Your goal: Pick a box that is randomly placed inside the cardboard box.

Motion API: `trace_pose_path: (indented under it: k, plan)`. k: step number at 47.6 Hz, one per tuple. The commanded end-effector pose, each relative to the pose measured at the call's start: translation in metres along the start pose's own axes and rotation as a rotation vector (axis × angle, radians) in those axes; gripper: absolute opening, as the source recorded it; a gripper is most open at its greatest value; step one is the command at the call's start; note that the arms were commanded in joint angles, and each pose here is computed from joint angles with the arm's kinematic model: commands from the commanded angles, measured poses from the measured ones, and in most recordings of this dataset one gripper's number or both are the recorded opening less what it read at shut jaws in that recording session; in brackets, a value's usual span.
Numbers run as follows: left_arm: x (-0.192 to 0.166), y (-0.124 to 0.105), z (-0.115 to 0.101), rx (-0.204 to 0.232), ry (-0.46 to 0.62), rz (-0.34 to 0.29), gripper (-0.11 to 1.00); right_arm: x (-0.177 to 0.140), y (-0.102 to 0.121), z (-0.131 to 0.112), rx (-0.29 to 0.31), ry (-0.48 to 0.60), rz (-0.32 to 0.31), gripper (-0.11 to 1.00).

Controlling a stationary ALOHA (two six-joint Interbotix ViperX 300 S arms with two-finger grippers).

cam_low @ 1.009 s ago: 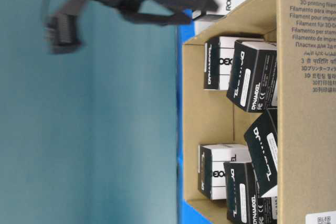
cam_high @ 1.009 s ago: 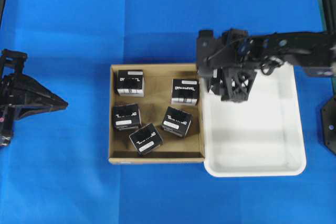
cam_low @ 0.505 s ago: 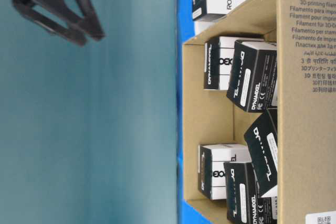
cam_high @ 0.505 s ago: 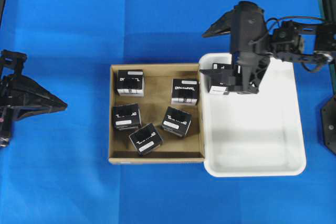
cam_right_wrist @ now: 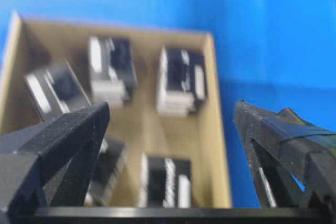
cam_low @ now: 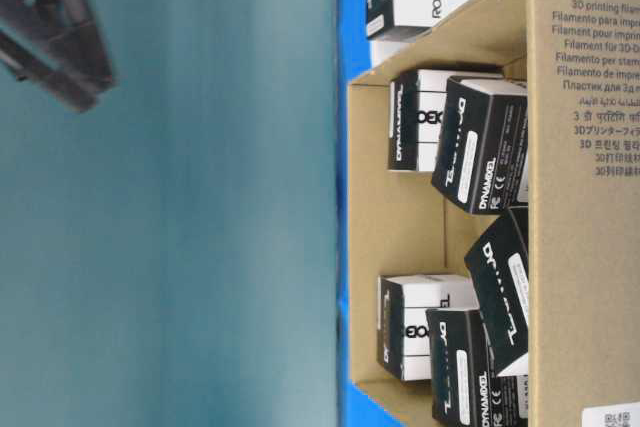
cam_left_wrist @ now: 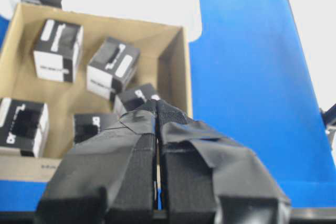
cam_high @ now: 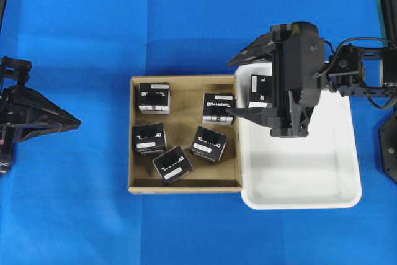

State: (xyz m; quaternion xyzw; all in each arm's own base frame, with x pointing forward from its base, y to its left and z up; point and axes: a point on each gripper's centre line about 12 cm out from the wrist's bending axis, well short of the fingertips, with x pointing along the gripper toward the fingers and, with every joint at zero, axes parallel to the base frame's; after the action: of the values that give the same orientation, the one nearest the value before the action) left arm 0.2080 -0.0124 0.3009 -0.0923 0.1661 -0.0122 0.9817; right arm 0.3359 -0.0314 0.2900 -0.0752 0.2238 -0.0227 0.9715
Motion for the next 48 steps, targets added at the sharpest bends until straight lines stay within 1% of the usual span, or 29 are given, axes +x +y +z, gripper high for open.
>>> trace_pose_path:
  k: [1, 7, 14, 18, 21, 26, 34, 48]
  plan:
    - [-0.002, -0.002, 0.010, 0.003, -0.031, -0.007, -0.03, -0.008, 0.003, 0.016, 0.042, -0.085, 0.000, 0.99]
    - [-0.003, -0.003, 0.012, 0.003, -0.040, -0.009, -0.03, -0.018, 0.007, 0.021, 0.082, -0.145, 0.007, 0.99]
    - [-0.007, -0.004, 0.017, 0.005, -0.081, -0.017, -0.03, -0.028, 0.010, 0.030, 0.084, -0.215, 0.012, 0.99]
    - [-0.010, -0.004, 0.020, 0.003, -0.110, -0.023, -0.03, -0.032, 0.012, 0.034, 0.078, -0.235, 0.016, 0.99]
    - [-0.012, -0.005, 0.023, -0.004, -0.129, -0.028, -0.03, -0.033, 0.012, 0.035, 0.077, -0.240, 0.015, 0.99]
    - [-0.015, -0.006, 0.026, 0.002, -0.147, -0.032, -0.03, -0.035, 0.012, 0.033, 0.077, -0.238, 0.016, 0.99]
    - [-0.017, -0.006, 0.027, 0.003, -0.153, -0.032, -0.03, -0.041, 0.015, 0.032, 0.075, -0.246, 0.025, 0.99]
    - [-0.017, -0.006, 0.029, 0.009, -0.159, -0.033, -0.03, -0.042, 0.014, 0.032, 0.075, -0.251, 0.020, 0.99]
